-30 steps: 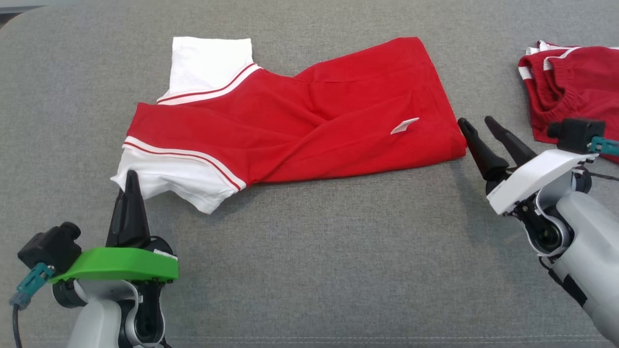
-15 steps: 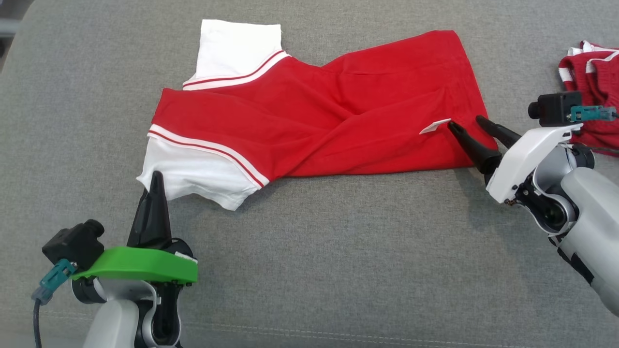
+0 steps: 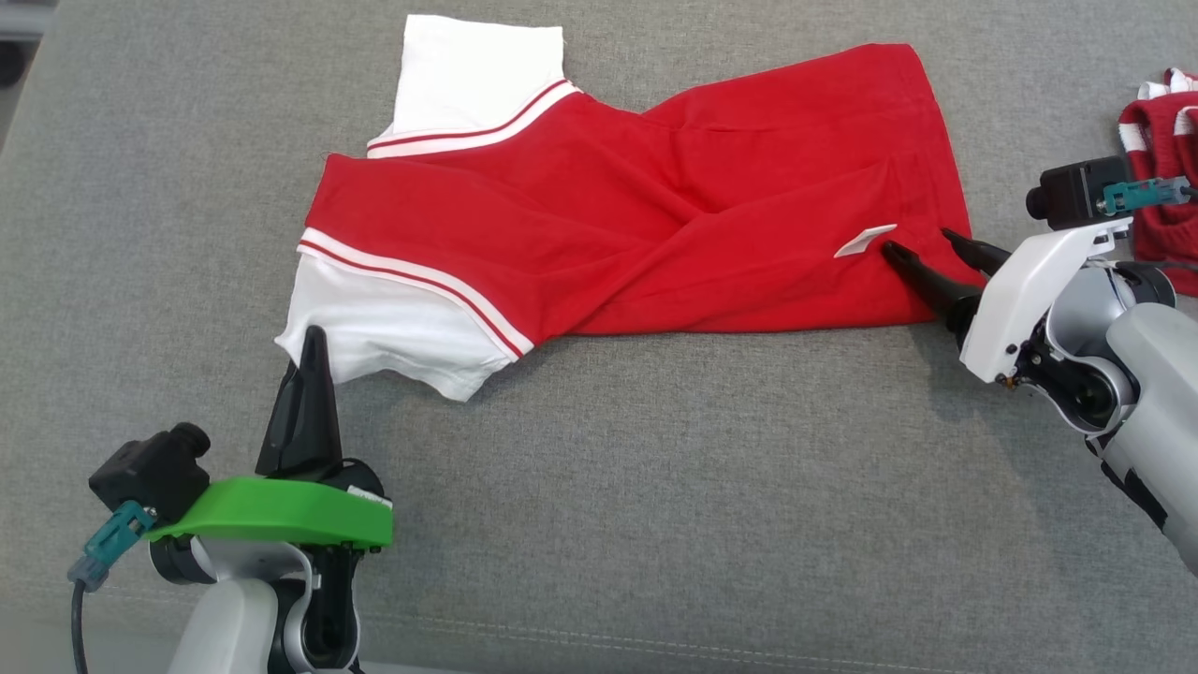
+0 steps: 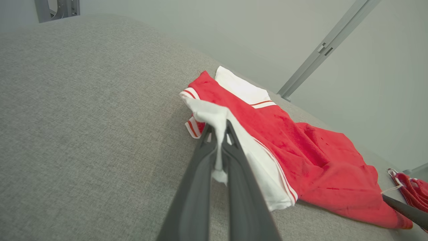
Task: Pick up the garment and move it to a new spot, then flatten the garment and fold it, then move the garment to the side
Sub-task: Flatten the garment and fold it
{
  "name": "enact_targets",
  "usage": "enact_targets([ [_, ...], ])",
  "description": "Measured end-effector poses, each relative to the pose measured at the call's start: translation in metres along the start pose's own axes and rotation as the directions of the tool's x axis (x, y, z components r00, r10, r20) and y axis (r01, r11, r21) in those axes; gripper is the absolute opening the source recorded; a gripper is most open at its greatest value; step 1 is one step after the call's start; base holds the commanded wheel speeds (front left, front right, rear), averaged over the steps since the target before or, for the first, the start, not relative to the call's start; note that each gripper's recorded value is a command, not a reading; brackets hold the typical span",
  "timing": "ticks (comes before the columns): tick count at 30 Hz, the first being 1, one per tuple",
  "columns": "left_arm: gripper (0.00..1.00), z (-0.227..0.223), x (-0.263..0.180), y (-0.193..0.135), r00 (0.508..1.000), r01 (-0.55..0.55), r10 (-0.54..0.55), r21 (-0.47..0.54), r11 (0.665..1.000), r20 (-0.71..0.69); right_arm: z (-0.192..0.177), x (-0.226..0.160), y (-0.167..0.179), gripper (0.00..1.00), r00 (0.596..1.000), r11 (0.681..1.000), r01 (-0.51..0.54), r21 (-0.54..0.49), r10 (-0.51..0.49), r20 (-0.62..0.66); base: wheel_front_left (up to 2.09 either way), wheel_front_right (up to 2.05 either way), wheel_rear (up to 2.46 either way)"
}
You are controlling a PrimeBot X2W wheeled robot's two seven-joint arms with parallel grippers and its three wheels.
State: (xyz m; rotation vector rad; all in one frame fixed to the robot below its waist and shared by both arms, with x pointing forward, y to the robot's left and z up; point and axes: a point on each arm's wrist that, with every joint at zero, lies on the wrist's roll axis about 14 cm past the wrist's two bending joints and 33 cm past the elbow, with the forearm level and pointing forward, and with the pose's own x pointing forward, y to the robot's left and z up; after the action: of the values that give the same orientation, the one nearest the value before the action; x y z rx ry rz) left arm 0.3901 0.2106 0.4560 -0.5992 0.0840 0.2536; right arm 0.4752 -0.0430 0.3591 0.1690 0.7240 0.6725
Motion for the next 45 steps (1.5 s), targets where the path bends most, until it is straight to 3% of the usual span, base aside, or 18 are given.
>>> enact_targets([
  [6,0.00,-0.001,0.001,-0.001,1.000,0.000,0.000,0.000,1.000,-0.001,0.000,0.003,-0.003,0.98,1.000,1.000,0.005,-0.008,-0.005,-0.024,0.00,0.00,0.00],
  [8,0.00,-0.001,0.001,-0.001,1.000,0.001,-0.001,0.000,1.000,-0.002,0.001,0.004,-0.003,0.63,1.000,1.000,0.005,-0.011,-0.005,-0.031,0.00,0.00,0.00],
  [9,0.00,-0.002,0.001,-0.001,1.000,0.001,-0.001,0.000,1.000,-0.003,0.001,0.005,-0.003,0.63,0.999,1.000,0.005,-0.010,-0.005,-0.034,0.00,0.00,0.00],
  [11,0.00,-0.002,0.001,-0.001,1.000,-0.002,0.002,0.000,1.000,-0.005,0.000,0.006,-0.003,0.25,0.999,1.000,0.003,-0.011,-0.004,-0.043,0.00,0.00,0.00],
  [13,0.00,-0.002,0.001,0.000,1.000,-0.004,0.004,0.000,1.000,-0.003,0.001,0.008,-0.002,0.00,0.999,1.000,-0.001,-0.011,0.001,-0.052,0.00,0.00,0.00],
  [21,0.00,-0.001,0.002,-0.001,1.000,-0.004,0.004,0.000,1.000,0.002,0.002,0.008,0.002,0.00,0.999,1.000,-0.011,0.016,0.011,-0.042,0.00,0.00,0.00],
  [27,0.00,0.009,0.002,-0.003,0.999,0.004,-0.003,-0.006,1.000,0.039,0.044,-0.001,0.011,0.00,0.989,0.998,-0.033,0.052,0.025,0.146,0.00,0.00,0.00],
  [31,0.00,0.027,0.002,-0.015,0.995,0.039,-0.037,-0.017,0.999,0.097,0.084,-0.014,0.024,0.00,0.950,0.991,-0.086,0.105,0.050,0.309,0.00,0.00,0.00],
  [35,0.00,0.056,0.000,-0.026,0.980,0.080,-0.070,-0.043,0.996,0.188,0.120,-0.044,0.036,0.00,0.874,0.969,-0.159,0.188,0.049,0.483,0.00,0.00,0.00],
  [38,0.00,0.071,-0.002,-0.030,0.969,0.096,-0.079,-0.060,0.994,0.234,0.122,-0.062,0.035,0.00,0.847,0.954,-0.179,0.242,0.025,0.531,0.00,0.00,0.00],
  [45,0.00,0.076,-0.017,-0.034,0.965,0.121,-0.103,-0.062,0.991,0.243,0.087,-0.099,0.022,0.00,0.859,0.959,-0.106,0.263,-0.045,0.509,0.00,0.00,0.00],
])
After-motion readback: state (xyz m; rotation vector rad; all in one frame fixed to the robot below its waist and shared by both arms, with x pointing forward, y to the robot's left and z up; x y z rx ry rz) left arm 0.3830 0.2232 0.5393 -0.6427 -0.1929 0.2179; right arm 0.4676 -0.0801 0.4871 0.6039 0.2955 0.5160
